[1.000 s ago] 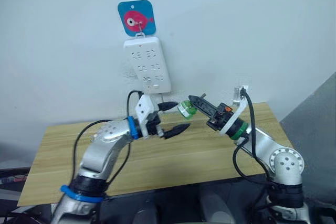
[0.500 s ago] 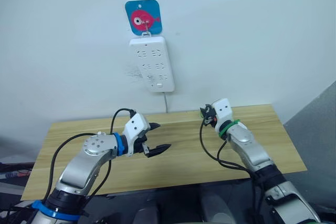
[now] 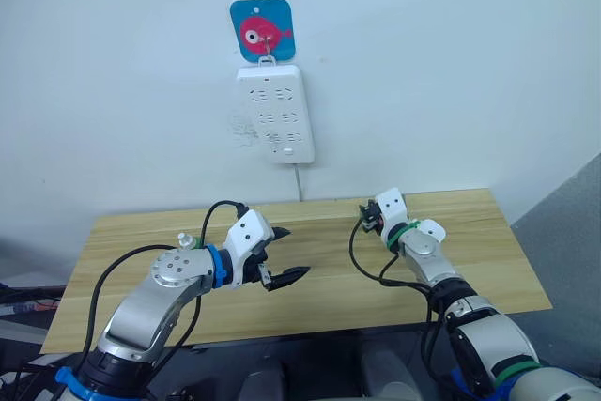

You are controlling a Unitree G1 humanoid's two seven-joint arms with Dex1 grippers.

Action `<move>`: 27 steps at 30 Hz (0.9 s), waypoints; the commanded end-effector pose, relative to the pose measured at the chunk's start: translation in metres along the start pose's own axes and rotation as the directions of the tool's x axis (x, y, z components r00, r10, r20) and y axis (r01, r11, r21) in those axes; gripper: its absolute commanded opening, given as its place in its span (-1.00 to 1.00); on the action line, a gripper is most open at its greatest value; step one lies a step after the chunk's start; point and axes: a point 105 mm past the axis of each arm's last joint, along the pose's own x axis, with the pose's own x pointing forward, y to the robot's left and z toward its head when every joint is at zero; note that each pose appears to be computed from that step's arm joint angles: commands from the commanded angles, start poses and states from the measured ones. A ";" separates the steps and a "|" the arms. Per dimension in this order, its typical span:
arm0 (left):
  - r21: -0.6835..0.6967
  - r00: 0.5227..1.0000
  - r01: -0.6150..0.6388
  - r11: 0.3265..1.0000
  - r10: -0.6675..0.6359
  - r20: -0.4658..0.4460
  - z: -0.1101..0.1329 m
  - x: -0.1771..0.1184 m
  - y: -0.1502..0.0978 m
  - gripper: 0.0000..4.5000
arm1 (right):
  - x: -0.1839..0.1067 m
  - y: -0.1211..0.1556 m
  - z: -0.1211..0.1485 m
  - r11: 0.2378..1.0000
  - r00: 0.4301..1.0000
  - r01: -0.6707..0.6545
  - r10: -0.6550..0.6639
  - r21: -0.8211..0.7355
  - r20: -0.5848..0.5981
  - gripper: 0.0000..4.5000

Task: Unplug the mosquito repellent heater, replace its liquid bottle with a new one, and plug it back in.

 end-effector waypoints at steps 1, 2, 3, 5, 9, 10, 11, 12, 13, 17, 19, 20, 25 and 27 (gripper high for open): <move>0.037 0.999 -0.017 0.999 0.016 0.031 0.011 -0.005 0.000 1.00 | -0.001 -0.001 0.006 1.000 0.999 0.003 -0.004 0.019 0.045 -0.01; 0.037 0.999 -0.018 0.999 0.017 0.030 0.011 -0.005 0.000 1.00 | -0.002 -0.001 0.005 1.000 0.999 0.004 -0.005 0.026 0.047 0.13; 0.036 0.999 -0.020 0.999 0.019 0.030 0.011 -0.005 0.000 1.00 | -0.003 -0.001 0.005 1.000 0.999 0.006 -0.007 0.025 0.051 0.29; 0.033 0.999 -0.025 0.999 0.024 0.032 0.011 -0.005 0.001 1.00 | -0.005 -0.002 0.006 1.000 0.998 0.011 -0.013 0.026 0.067 0.62; 0.031 0.999 -0.036 0.999 0.034 0.039 0.011 -0.005 0.004 1.00 | -0.014 -0.002 0.023 1.000 0.989 -0.008 0.011 -0.019 0.146 0.97; 0.032 0.998 -0.041 0.999 0.040 0.042 0.011 -0.005 0.005 1.00 | -0.017 -0.002 0.029 0.999 0.985 -0.024 0.029 -0.034 0.169 0.97; 0.028 0.998 -0.053 0.998 0.052 0.045 0.010 -0.005 0.007 1.00 | -0.023 0.000 0.037 0.997 0.980 -0.050 0.059 -0.052 0.193 0.97; 0.019 0.996 -0.070 0.997 0.069 0.051 0.010 -0.007 0.009 1.00 | -0.030 0.002 0.047 0.994 0.972 -0.078 0.093 -0.076 0.217 0.97; 0.008 0.994 -0.091 0.996 0.090 0.056 0.009 -0.010 0.011 1.00 | -0.038 0.005 0.056 0.988 0.964 -0.112 0.133 -0.105 0.232 0.97; -0.031 0.983 -0.174 0.984 0.176 0.052 0.000 -0.022 0.018 1.00 | -0.067 0.021 0.077 0.942 0.933 -0.254 0.299 -0.220 0.201 0.97; -0.092 0.965 -0.251 0.964 0.256 0.047 -0.013 -0.036 0.021 1.00 | -0.085 0.032 0.091 0.884 0.894 -0.353 0.415 -0.306 0.167 0.97; -0.123 0.954 -0.288 0.950 0.295 0.046 -0.019 -0.043 0.022 1.00 | -0.092 0.037 0.096 0.850 0.873 -0.401 0.468 -0.342 0.140 0.97; -0.238 0.886 -0.452 0.860 0.464 -0.007 -0.059 -0.082 0.013 1.00 | -0.108 0.055 0.118 0.704 0.781 -0.535 0.623 -0.467 0.045 0.97; -0.273 0.854 -0.508 0.817 0.518 -0.040 -0.075 -0.097 0.007 1.00 | -0.109 0.061 0.122 0.649 0.750 -0.565 0.661 -0.509 0.010 0.97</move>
